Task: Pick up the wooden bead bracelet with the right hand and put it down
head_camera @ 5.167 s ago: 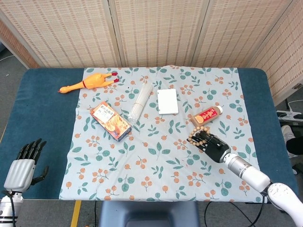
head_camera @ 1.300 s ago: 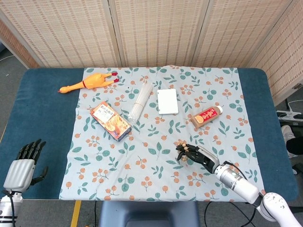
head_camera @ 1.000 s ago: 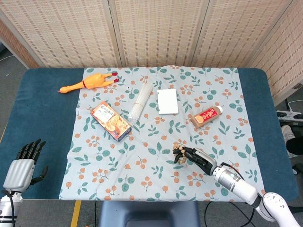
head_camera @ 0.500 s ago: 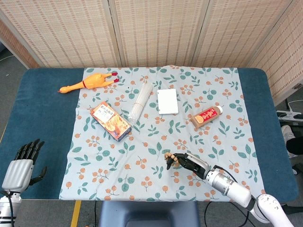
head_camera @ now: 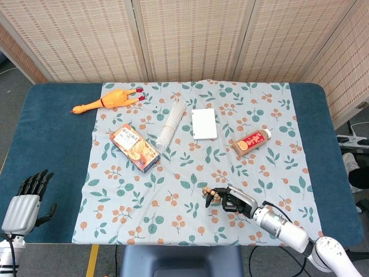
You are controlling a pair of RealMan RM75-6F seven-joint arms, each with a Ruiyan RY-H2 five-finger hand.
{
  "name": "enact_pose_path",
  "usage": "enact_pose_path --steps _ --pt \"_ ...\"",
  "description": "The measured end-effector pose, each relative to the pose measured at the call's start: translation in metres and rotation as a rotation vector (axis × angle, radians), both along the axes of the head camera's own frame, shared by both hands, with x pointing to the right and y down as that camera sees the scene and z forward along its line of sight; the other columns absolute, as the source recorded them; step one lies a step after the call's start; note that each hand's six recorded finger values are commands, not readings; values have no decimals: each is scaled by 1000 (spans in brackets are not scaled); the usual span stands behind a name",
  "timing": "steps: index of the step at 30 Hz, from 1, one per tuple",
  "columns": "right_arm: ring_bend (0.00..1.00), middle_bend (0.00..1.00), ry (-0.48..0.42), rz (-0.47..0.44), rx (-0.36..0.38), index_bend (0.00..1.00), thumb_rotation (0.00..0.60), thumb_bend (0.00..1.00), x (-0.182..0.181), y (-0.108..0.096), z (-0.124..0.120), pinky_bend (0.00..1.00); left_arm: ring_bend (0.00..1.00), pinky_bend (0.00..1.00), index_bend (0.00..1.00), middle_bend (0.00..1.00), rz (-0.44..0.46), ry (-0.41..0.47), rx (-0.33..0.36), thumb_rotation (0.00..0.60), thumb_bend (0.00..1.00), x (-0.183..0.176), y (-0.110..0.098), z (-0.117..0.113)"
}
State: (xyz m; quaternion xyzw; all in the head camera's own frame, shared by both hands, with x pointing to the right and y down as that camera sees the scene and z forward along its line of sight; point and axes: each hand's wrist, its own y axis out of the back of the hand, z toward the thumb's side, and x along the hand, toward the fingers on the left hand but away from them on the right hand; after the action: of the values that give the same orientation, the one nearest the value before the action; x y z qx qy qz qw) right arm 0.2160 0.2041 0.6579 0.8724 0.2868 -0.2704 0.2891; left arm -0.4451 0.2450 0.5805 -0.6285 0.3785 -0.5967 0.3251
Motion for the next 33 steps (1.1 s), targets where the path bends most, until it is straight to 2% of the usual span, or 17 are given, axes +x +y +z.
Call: enact_pose_path --steps 4,7,10,13,17,20,23,26,33 --pt "86 425 57 -25 43 486 600 1000 6 -3 3 110 0 95 0 0 -3 1 2 600 444 0 0 -1" --pt "86 426 154 -76 125 512 600 1000 15 -7 9 110 0 96 0 0 -3 4 4 600 443 -1 0 -2" --pt "86 426 286 -159 239 524 600 1000 28 -14 15 110 0 96 0 0 -2 6 5 600 443 -1 0 -2" --pt "86 425 440 -290 377 530 600 1000 42 -22 20 110 0 97 0 0 1 7 4 600 443 0 0 -2" --pt "86 425 680 -531 574 530 600 1000 67 -34 28 110 0 96 0 0 5 7 0 600 442 1 0 -1" --pt "87 428 841 -686 684 527 600 1000 87 -43 32 110 0 96 0 0 4 5 -2 600 442 1 0 0" --pt "90 432 961 -773 761 523 600 1000 101 -54 32 110 0 97 0 0 5 3 -3 600 443 1 1 0" --pt "90 433 1024 -810 806 504 600 1000 107 -59 31 110 0 96 0 0 6 2 -5 600 442 2 1 1" --pt "90 433 982 -814 809 453 600 1000 102 -45 33 110 0 97 0 0 3 -1 -1 600 442 1 0 0"
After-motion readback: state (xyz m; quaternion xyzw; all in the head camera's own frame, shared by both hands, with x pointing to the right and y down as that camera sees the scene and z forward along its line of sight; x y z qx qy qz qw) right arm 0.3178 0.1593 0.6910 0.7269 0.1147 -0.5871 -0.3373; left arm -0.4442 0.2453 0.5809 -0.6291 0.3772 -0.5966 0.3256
